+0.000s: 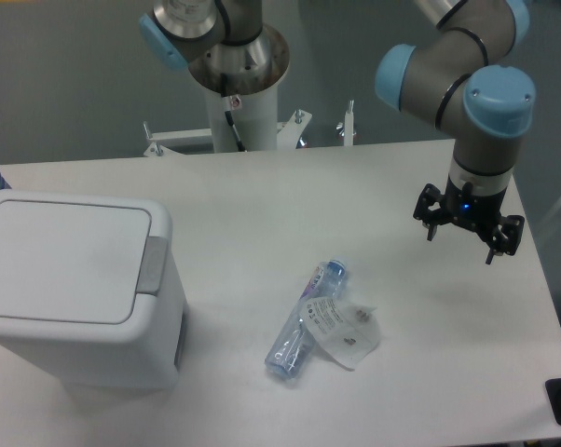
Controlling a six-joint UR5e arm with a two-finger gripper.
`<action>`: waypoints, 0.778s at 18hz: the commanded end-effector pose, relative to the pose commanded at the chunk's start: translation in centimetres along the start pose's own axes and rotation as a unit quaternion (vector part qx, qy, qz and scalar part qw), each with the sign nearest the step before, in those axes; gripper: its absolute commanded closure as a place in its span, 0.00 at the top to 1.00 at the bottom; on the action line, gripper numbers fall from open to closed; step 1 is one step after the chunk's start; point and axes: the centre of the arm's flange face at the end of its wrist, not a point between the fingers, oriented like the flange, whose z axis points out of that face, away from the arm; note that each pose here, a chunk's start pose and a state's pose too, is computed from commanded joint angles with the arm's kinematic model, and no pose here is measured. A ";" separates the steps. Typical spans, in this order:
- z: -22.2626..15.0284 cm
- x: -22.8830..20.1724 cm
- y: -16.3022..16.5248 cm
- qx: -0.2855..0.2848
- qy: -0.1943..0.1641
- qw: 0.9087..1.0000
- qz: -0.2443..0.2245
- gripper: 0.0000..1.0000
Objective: Open the trash can
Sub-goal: 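Move the open gripper toward the white trash can's grey lid tab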
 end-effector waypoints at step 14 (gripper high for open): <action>-2.9 2.4 -1.7 0.114 0.022 0.989 -0.093 1.00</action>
